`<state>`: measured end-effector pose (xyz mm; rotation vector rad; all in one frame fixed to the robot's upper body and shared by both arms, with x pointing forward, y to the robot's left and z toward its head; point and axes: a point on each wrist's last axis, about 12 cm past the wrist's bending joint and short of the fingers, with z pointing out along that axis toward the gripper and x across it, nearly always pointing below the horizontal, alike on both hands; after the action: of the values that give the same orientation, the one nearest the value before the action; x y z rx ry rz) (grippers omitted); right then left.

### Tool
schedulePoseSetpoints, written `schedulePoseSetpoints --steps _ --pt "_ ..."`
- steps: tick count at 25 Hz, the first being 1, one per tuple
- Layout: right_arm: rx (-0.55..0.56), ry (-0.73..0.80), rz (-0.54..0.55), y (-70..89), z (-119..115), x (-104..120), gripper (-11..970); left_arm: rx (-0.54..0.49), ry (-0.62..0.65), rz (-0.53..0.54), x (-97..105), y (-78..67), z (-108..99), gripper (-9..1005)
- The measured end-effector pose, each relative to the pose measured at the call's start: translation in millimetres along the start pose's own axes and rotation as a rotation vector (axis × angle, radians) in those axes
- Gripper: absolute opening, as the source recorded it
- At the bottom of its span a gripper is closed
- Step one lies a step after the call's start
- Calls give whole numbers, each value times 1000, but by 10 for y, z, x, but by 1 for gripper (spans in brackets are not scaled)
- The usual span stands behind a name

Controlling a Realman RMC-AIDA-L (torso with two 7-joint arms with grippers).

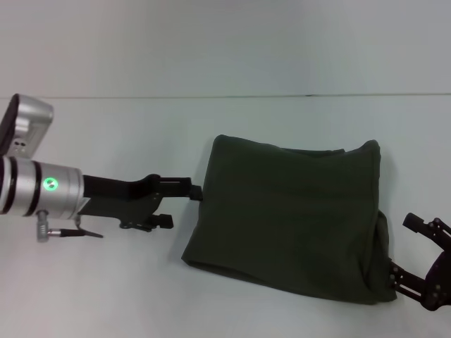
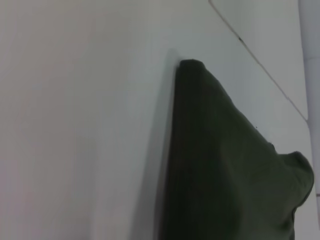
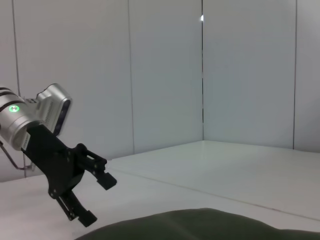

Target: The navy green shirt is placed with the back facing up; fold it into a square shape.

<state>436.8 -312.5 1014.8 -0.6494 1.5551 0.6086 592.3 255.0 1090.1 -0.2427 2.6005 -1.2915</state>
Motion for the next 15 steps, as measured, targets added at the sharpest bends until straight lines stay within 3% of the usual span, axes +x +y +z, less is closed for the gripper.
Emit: schedulePoseSetpoints --steps 15 --pt "-3 0 0 -11 20 -7 904 -41 24 45 -12 -103 226 868"
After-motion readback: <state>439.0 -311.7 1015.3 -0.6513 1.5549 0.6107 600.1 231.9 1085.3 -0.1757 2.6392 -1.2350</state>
